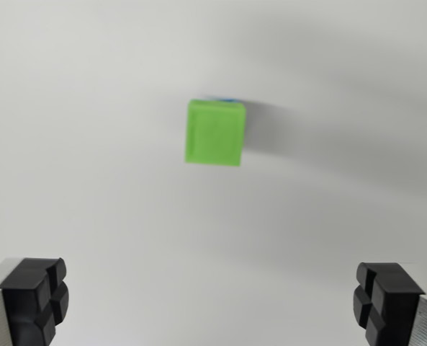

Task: Stack cube

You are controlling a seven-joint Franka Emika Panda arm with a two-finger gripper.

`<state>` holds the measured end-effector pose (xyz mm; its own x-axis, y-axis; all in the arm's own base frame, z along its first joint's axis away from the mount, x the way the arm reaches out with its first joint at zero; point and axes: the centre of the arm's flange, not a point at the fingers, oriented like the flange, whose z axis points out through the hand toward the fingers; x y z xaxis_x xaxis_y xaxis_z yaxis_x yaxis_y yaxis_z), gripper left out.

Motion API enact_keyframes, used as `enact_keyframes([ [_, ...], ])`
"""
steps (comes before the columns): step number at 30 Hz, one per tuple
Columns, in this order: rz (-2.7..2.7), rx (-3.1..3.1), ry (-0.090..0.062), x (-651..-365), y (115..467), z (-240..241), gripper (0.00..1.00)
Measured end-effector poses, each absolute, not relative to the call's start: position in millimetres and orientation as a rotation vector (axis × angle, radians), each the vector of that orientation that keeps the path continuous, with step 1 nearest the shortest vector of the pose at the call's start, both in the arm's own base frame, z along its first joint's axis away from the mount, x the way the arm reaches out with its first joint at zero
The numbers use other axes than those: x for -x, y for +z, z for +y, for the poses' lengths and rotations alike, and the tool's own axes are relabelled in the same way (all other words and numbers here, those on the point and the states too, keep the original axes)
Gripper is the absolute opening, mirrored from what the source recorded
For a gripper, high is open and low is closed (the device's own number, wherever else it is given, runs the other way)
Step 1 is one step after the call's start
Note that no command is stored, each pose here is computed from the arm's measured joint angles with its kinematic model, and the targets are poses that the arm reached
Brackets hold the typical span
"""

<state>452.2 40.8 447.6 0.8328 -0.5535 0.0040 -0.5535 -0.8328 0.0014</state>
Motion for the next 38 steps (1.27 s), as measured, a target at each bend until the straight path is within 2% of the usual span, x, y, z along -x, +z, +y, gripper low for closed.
enact_keyframes([
  [14, -0.907, -3.005, 0.005, -453, 467, 41, 1.0],
  [38, -0.907, -3.004, 0.003, -453, 467, 41, 1.0],
])
